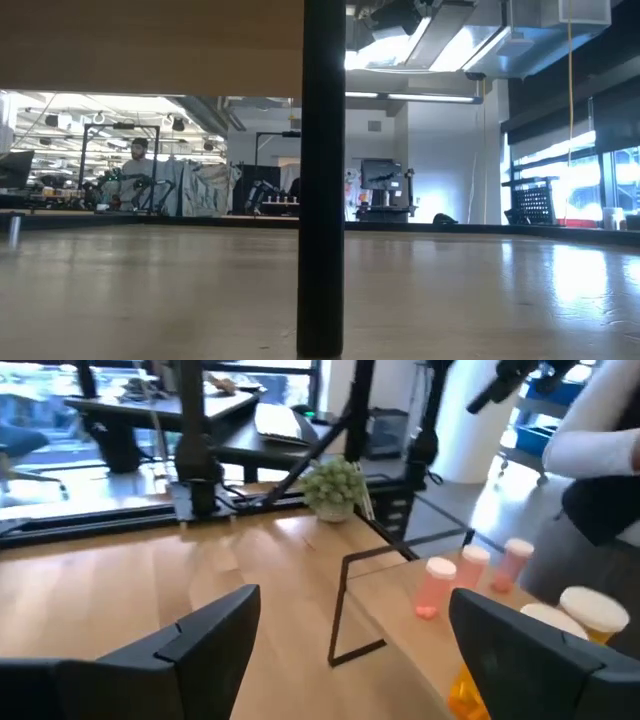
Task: Pick and place medicine bottles onto shelf by color
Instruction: Return to Home Position
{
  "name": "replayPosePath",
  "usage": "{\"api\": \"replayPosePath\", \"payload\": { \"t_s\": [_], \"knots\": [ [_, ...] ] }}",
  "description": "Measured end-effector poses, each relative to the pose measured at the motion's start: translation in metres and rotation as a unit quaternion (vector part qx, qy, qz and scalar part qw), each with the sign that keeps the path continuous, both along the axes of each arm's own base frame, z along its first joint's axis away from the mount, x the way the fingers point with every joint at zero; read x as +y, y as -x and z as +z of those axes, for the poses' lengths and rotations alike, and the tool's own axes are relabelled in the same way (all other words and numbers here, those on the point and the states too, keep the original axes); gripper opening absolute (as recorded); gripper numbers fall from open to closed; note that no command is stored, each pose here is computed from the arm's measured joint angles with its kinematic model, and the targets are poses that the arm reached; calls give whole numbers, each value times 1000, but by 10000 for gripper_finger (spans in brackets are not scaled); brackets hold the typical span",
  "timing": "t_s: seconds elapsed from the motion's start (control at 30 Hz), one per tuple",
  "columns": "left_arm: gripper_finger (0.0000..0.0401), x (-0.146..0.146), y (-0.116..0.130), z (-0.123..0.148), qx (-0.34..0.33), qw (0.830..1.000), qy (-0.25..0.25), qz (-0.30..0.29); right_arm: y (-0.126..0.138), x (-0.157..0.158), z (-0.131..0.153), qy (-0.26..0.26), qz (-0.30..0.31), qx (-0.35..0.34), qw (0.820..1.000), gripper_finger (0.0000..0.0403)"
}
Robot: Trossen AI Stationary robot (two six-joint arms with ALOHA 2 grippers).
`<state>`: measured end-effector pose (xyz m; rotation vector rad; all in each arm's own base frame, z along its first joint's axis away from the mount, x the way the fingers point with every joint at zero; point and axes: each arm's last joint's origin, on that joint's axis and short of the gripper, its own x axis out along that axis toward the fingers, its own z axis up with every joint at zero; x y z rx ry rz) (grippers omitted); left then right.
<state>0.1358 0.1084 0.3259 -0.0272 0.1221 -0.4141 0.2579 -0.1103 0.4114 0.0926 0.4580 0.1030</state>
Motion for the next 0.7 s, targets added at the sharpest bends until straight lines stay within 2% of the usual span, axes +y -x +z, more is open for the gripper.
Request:
{"api": "replayPosePath", "payload": {
  "t_s": [0.1,0.27,0.4,0.57,0.7],
  "knots": [
    [316,-4,14,5,-3,1000,2,23,0,0,0,0,0,0,1000,302],
    [317,-19,33,14,3,994,-8,108,0,0,0,0,0,0,1000,302],
    [318,-35,49,22,-3,980,-27,197,0,0,0,0,0,0,1000,302],
    [315,-57,70,20,11,960,-37,276,0,0,0,0,0,0,1000,302],
    [319,-73,85,17,13,950,-36,310,0,0,0,0,0,0,1000,302]
  ]
}}
